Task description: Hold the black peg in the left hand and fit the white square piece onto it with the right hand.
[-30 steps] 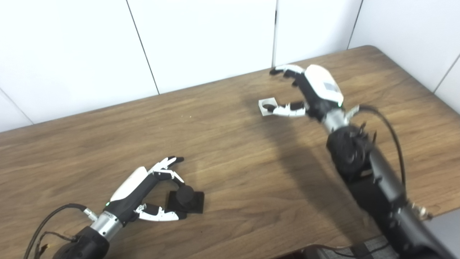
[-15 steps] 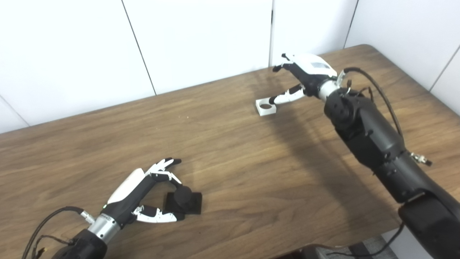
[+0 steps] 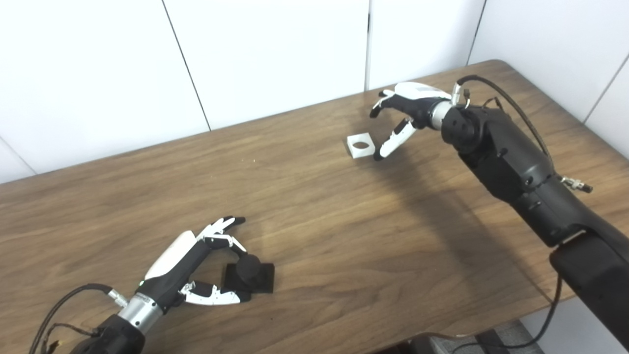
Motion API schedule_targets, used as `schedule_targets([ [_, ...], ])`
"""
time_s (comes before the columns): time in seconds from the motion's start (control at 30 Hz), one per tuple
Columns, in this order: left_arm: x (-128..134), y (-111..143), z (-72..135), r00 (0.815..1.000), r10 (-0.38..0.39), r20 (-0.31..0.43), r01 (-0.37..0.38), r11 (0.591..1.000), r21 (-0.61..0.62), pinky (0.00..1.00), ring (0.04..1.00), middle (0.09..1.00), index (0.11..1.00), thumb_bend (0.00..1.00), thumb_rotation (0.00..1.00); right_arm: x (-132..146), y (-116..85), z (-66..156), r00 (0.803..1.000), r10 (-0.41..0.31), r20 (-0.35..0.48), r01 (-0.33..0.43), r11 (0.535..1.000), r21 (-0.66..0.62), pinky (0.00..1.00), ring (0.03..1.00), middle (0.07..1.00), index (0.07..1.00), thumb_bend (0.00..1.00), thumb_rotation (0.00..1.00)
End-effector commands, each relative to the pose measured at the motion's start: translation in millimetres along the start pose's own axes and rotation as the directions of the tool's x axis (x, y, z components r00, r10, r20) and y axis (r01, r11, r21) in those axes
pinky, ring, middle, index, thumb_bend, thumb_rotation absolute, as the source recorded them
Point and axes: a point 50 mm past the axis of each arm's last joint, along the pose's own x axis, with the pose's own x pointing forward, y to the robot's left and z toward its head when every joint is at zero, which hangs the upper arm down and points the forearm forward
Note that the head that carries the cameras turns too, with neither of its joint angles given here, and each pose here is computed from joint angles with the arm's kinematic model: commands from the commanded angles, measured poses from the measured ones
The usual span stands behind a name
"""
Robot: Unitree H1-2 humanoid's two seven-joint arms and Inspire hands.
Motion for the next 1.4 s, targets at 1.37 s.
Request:
schedule_targets([
  [1.37,-9,-3,-1,0.999,-0.022,-0.037,0.023,0.999,0.030,1.00,1.000,0.967,0.491,0.52,0.06,35,42,7,0.990,-0.136,0.031,0.135,0.990,0.035,0.88,0.904,0.860,0.558,0.57,0.17],
])
